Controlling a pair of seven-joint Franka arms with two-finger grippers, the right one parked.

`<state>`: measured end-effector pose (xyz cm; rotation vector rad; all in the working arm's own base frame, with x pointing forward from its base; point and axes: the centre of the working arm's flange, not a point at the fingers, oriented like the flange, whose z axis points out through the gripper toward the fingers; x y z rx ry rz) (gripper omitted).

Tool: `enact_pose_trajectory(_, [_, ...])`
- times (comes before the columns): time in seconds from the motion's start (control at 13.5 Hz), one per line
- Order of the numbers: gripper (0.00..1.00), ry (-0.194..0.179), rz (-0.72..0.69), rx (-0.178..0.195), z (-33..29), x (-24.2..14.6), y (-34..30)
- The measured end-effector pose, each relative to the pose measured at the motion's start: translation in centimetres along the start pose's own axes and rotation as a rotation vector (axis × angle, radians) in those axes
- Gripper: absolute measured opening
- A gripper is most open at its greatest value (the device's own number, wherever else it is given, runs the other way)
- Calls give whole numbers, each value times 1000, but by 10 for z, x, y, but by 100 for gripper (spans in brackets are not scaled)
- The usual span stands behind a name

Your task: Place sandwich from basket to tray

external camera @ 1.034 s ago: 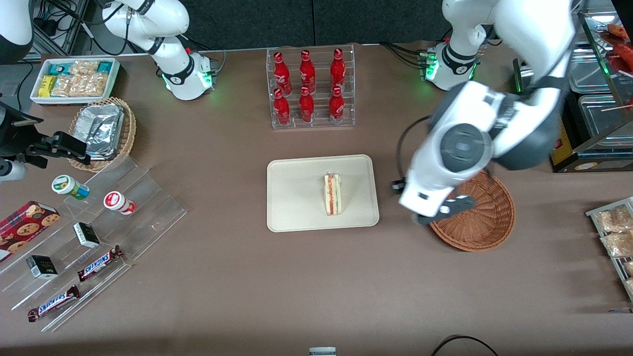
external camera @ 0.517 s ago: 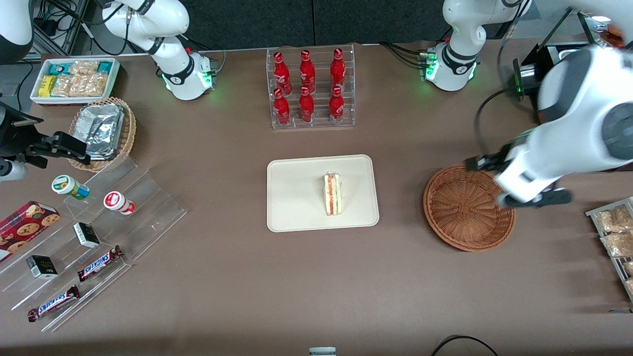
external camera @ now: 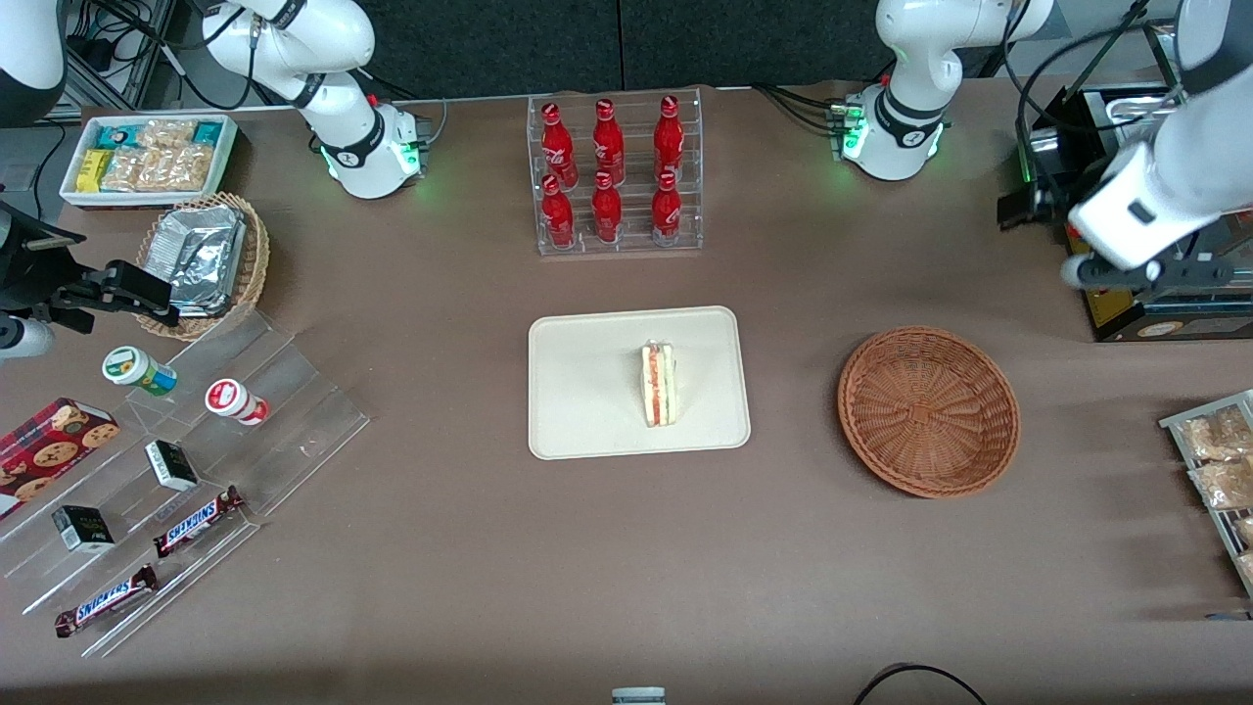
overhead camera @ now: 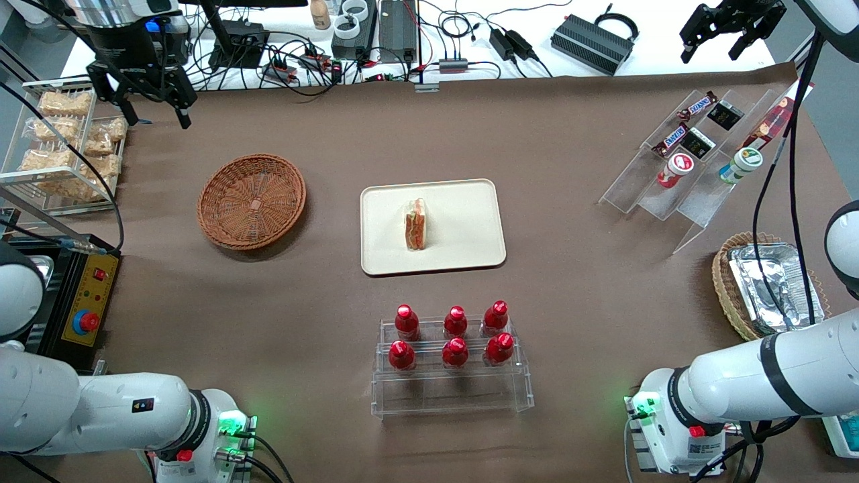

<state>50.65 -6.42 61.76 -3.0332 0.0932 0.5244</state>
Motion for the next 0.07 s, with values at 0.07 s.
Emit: enact_pose_trajectory(0.07, [100, 5, -2, 3, -2, -7, 0])
